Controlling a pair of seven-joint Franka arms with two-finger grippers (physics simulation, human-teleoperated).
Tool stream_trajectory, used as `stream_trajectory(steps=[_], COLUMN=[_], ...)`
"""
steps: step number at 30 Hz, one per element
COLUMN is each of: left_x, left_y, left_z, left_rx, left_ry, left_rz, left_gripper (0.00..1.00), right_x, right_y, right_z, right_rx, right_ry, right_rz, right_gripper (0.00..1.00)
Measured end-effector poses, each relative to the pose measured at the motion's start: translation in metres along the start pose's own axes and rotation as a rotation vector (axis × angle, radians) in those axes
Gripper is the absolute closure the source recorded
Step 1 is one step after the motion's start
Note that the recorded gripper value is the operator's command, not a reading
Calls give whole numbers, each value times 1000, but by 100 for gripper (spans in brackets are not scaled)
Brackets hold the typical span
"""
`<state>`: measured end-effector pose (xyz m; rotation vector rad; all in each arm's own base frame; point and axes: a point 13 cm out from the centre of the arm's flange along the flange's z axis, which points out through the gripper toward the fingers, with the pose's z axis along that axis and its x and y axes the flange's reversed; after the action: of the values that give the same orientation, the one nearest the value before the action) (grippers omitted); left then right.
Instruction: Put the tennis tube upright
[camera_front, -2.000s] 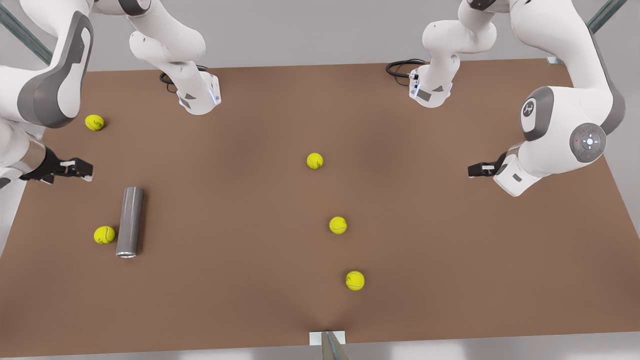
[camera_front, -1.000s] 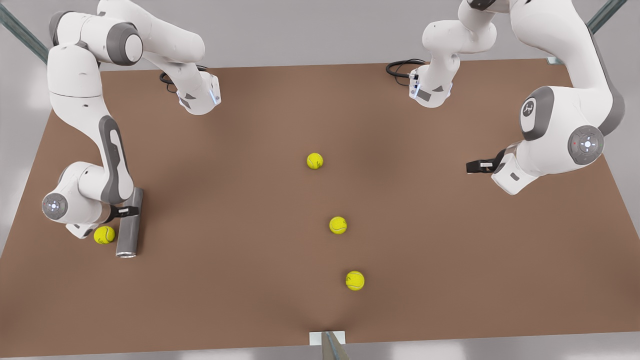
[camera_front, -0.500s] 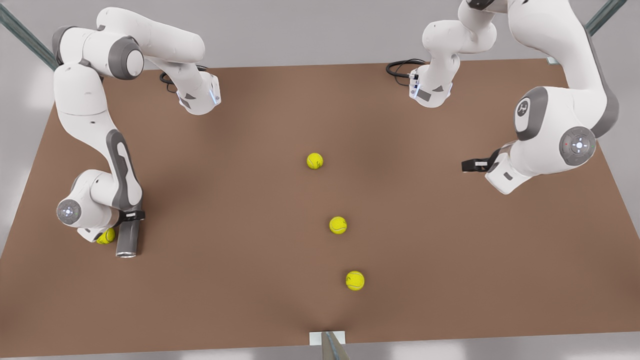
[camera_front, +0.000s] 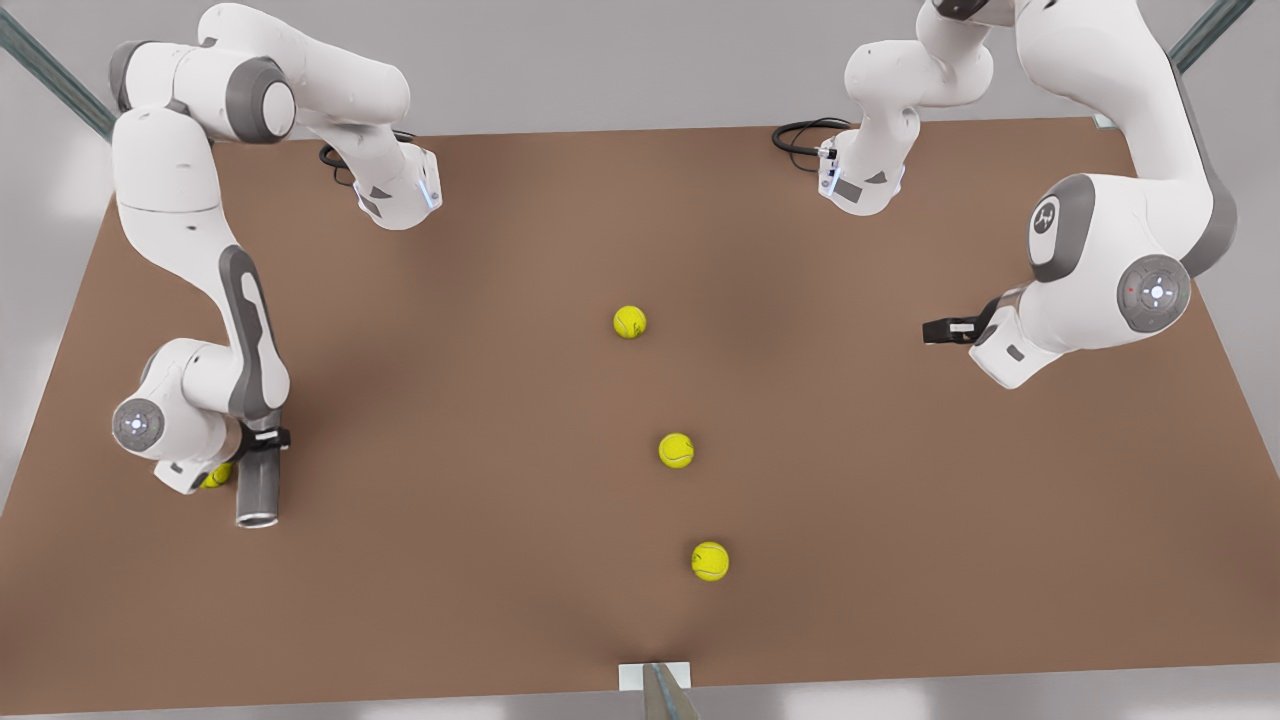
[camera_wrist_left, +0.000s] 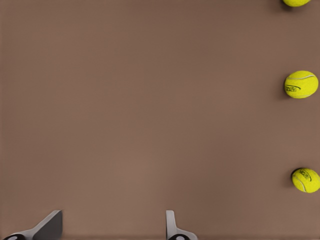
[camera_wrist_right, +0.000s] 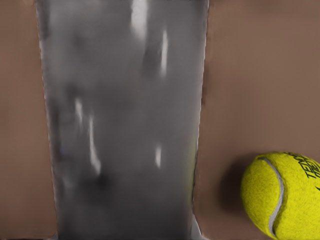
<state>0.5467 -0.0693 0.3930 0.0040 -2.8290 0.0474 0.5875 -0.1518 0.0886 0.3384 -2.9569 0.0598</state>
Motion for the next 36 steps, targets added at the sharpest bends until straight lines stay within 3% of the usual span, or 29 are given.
stream_trajectory(steps=[6,9,13,25,36], left_x=[-3,-5,-4,-10,-9], left_y=[6,20,11,3,12], left_z=[2,11,29,40,47], left_rx=[6,16,9,2,1], left_ry=[4,25,45,25,43], left_rz=[-13,-46,-38,-38,-58], left_gripper=[0,0,0,0,0], right_x=[-66,-91,-94,-81,-87], right_y=[195,320,401,541,571], right_z=[-64,-81,-74,-10,11], right_rx=[-57,-22,68,221,245], right_ry=[-37,-49,-48,-108,-143], right_rz=[-320,-541,-787,-1522,-1774], right_gripper=[27,27,27,28,28])
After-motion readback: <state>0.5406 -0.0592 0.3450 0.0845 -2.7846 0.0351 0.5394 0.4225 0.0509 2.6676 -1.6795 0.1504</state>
